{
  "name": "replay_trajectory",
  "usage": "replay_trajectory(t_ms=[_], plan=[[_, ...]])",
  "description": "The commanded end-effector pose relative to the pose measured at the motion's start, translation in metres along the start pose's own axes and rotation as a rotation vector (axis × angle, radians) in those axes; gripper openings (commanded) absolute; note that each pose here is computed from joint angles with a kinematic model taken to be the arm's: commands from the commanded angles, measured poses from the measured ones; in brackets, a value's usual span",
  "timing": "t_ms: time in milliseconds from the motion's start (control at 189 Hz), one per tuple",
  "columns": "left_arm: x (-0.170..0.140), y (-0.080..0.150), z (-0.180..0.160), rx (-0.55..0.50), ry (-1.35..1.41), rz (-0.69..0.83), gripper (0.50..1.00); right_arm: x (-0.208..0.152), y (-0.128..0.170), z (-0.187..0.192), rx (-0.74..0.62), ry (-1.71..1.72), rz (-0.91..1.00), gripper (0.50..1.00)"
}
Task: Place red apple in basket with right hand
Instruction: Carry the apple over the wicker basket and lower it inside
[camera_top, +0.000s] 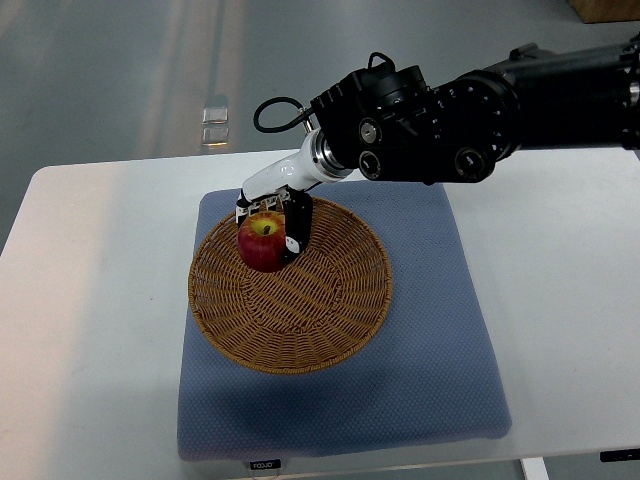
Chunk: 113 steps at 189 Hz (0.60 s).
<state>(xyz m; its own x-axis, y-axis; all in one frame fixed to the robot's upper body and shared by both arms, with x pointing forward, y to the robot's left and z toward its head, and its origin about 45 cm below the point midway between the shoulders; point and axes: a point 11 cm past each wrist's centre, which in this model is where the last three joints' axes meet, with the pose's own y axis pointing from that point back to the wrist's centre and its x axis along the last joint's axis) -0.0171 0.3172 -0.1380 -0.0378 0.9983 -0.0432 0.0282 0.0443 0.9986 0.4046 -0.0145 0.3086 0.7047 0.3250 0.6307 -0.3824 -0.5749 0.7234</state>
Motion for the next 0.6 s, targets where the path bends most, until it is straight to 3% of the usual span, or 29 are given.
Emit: replay_trajectory(t_ms=[0, 285, 460, 518, 592], plan=[[0.000, 0.000, 0.001, -0.001, 0.001, 0.000, 1.000, -0.003, -0.006, 0.012, -0.014, -0.020, 0.016, 0.631], [0.001, 0.000, 0.000, 0.000, 0.002, 0.002, 1.000, -0.025, -0.022, 0.033, -0.027, -0.077, 0.001, 0.648], [0.002, 0.000, 0.000, 0.001, 0.002, 0.006, 1.000, -0.043, -0.031, 0.042, -0.026, -0.118, -0.017, 0.682], [0.003, 0.000, -0.001, 0.001, 0.002, 0.008, 1.000, -0.049, -0.035, 0.046, -0.027, -0.135, -0.024, 0.717], [0.003, 0.000, 0.000, 0.000, 0.004, 0.008, 1.000, -0.052, -0.036, 0.049, -0.030, -0.143, -0.026, 0.719]])
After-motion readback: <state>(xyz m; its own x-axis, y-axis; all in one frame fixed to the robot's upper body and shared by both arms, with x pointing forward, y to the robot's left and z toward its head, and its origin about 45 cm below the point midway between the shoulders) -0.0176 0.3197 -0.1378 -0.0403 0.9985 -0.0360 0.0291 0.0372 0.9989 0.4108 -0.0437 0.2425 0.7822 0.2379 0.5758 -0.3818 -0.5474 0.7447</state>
